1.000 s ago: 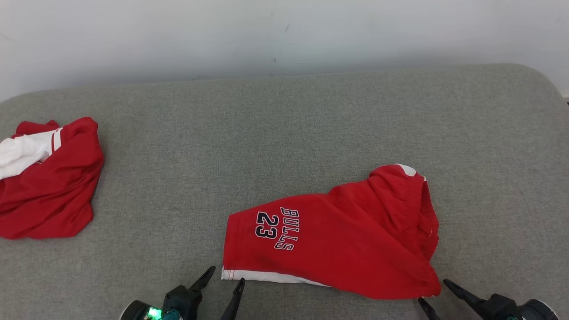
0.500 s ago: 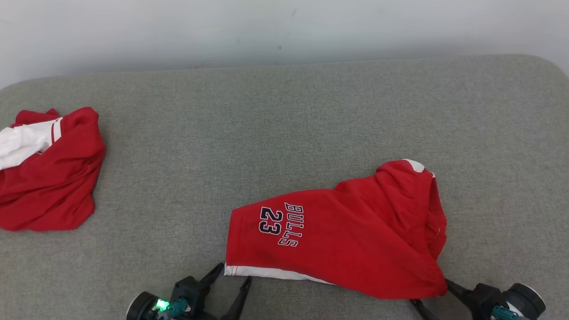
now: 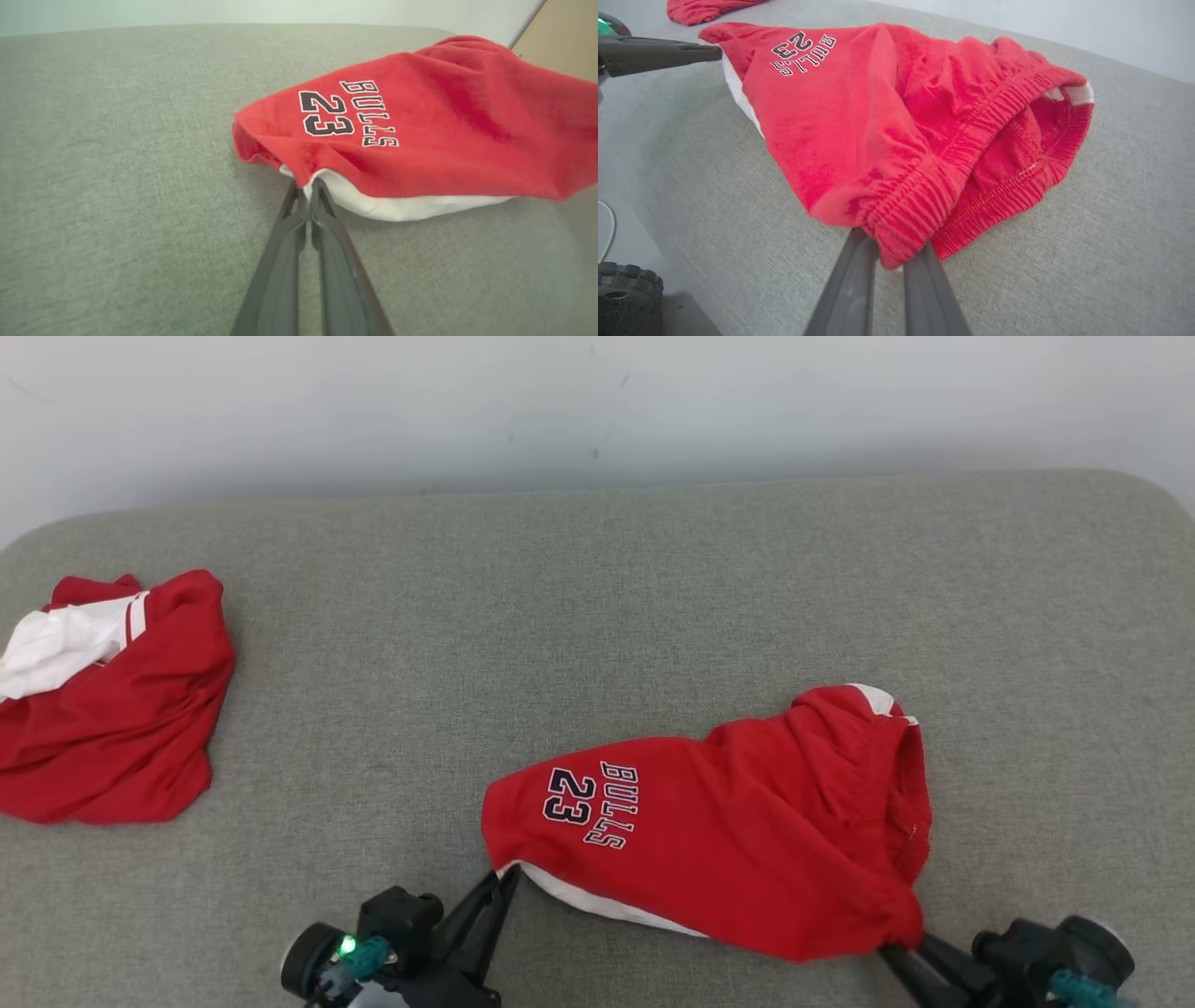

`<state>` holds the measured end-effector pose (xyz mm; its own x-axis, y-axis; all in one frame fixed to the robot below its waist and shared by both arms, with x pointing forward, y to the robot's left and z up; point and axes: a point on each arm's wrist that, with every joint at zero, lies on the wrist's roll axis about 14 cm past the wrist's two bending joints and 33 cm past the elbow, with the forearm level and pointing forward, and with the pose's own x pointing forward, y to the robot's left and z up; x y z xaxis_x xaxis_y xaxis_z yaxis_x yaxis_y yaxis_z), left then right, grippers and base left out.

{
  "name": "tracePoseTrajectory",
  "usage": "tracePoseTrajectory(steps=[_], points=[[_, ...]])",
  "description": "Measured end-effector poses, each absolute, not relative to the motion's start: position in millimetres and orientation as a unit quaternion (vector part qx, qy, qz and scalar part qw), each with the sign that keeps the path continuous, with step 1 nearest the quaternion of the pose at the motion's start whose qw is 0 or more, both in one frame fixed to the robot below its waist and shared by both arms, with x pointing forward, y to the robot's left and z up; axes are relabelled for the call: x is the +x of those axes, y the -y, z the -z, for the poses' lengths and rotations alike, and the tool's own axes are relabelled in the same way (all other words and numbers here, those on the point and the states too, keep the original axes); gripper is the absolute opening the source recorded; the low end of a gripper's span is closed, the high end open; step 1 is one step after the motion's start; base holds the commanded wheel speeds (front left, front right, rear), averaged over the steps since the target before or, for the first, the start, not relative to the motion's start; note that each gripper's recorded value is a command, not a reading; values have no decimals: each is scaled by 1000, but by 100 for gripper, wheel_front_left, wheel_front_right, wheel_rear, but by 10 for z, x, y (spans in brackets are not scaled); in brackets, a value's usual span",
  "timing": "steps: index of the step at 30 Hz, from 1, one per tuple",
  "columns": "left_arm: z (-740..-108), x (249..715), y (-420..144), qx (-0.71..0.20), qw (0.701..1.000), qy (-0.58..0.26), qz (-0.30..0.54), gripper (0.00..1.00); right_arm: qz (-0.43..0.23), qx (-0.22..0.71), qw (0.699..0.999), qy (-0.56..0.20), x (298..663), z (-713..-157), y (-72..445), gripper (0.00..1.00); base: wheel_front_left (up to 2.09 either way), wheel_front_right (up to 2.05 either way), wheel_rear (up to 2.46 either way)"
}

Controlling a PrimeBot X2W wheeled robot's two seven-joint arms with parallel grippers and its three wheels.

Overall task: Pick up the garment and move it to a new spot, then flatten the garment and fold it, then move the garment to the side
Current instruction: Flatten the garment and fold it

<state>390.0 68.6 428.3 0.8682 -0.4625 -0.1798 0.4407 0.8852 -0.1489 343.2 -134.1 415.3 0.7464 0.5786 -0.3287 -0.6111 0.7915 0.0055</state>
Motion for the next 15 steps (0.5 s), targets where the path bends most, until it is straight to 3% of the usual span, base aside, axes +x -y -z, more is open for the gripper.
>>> tracePoseTrajectory(steps=[13, 15], points=[[-5406, 4614, -633, 19, 956, 55, 287, 0, -314, -40, 949, -7, 4153, -5171, 1294, 0, 0, 0, 0], [-5927, 4984, -569, 29, 948, 106, 298, 0, -311, -33, 949, 42, 4511, -5548, 1261, 0, 0, 0, 0]])
